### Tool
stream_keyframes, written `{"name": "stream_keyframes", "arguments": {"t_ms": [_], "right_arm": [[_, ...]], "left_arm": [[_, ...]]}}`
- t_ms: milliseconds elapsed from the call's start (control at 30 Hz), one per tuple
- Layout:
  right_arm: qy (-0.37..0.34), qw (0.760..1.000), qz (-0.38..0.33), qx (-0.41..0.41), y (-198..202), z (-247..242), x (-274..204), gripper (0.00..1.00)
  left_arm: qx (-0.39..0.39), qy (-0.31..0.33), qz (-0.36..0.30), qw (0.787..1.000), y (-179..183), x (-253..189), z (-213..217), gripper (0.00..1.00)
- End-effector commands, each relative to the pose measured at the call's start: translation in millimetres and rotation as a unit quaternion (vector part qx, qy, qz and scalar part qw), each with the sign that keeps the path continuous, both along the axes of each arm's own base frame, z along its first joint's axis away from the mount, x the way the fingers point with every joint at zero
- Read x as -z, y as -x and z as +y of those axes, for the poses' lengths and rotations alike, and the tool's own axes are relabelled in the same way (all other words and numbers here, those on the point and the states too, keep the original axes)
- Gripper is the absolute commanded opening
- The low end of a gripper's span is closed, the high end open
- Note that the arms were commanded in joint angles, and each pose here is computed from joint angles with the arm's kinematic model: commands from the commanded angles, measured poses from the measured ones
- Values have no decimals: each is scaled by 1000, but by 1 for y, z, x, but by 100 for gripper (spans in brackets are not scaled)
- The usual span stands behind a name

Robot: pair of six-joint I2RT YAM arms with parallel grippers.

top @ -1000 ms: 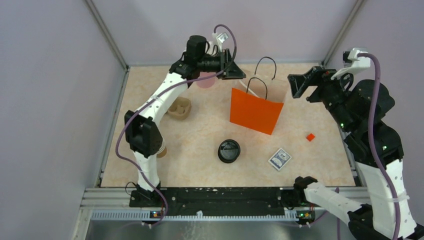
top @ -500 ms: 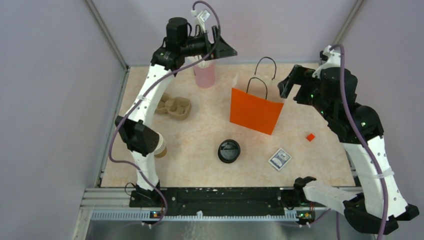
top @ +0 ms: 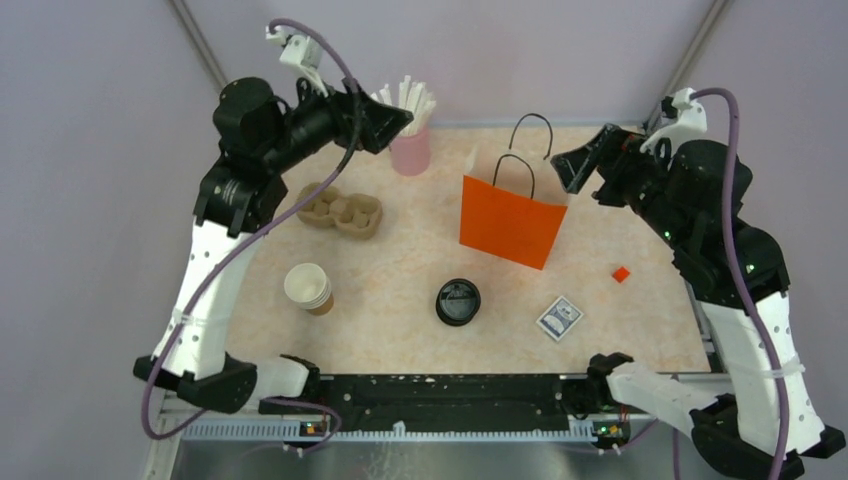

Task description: Pack the takeout coffee

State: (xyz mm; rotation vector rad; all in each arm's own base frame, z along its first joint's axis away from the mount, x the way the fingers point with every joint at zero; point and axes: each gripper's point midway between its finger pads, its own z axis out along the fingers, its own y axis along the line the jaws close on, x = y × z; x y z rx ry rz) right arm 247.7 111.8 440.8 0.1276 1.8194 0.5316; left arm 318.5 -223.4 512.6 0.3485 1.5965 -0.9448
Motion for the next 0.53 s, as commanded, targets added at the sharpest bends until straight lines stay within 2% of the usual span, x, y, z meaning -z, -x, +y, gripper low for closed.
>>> {"name": "stream_keyframes", "arguments": {"t_ms": [0, 200, 500], "right_arm": [[-62, 997, -33, -15, 8, 7, -20, 97], [-73, 997, -21, -2, 5, 6, -6, 97], [-80, 996, -29, -23, 1, 16, -11, 98]], "left_arm": [[-17, -14, 21, 1000, 5, 34, 8, 99], [-5, -20, 28, 999, 24, 48, 12, 99], [-20, -27, 34, 999, 19, 51, 15, 99]]}}
